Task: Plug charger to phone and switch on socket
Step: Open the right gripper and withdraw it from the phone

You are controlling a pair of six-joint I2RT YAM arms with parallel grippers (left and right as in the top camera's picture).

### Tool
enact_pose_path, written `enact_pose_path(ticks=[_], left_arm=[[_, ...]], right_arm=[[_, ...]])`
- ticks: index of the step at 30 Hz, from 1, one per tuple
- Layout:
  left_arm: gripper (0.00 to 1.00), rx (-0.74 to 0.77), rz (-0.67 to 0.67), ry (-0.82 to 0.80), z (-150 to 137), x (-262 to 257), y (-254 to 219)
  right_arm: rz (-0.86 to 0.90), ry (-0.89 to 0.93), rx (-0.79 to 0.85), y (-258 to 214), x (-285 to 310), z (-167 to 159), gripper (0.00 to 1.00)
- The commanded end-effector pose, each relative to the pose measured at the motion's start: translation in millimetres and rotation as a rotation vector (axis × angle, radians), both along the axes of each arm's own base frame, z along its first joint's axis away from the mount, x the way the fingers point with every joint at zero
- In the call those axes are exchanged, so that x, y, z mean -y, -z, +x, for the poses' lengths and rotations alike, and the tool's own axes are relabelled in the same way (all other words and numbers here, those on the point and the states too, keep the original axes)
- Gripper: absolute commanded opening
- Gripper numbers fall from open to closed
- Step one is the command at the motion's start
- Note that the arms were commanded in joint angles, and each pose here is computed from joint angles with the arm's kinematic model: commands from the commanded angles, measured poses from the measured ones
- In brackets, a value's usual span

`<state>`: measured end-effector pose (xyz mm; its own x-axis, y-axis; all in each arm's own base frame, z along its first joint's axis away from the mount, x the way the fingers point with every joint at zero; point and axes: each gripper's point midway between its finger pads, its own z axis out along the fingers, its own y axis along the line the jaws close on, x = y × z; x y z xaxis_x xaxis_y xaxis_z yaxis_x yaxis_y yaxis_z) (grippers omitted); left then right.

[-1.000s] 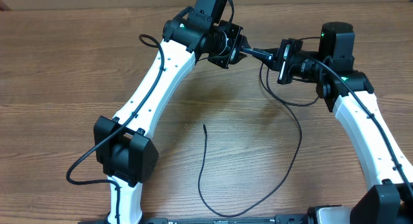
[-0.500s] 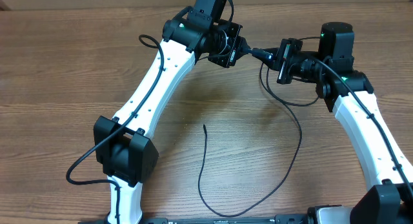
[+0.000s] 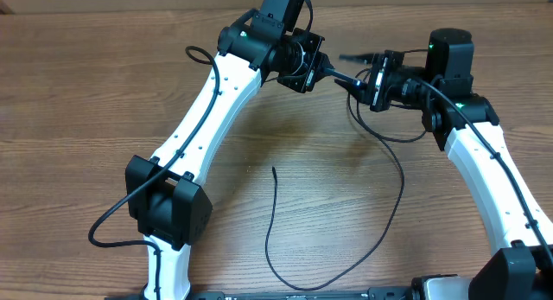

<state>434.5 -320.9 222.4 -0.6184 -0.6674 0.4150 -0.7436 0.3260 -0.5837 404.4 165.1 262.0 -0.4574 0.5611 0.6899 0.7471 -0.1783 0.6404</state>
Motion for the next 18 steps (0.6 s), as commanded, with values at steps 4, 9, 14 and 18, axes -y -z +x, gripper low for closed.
enact_pose_path(ticks=[4,9,14,18], left_arm=[[0.04,0.054,-0.015,0.019,6,-11,-16],[0.04,0.071,-0.031,0.012,21,-37,-19],[0.04,0.04,-0.054,0.032,25,-77,-16],[0.04,0.061,-0.064,0.09,24,-106,-16]], right_arm=[[-0.031,-0.05,0.159,-21,-5,2,0.74],[-0.088,-0.101,0.264,-22,-6,0,1.0],[-0.114,-0.205,0.362,-22,-13,-11,1.0],[-0.192,-0.273,0.452,-13,-13,-18,1.0]])
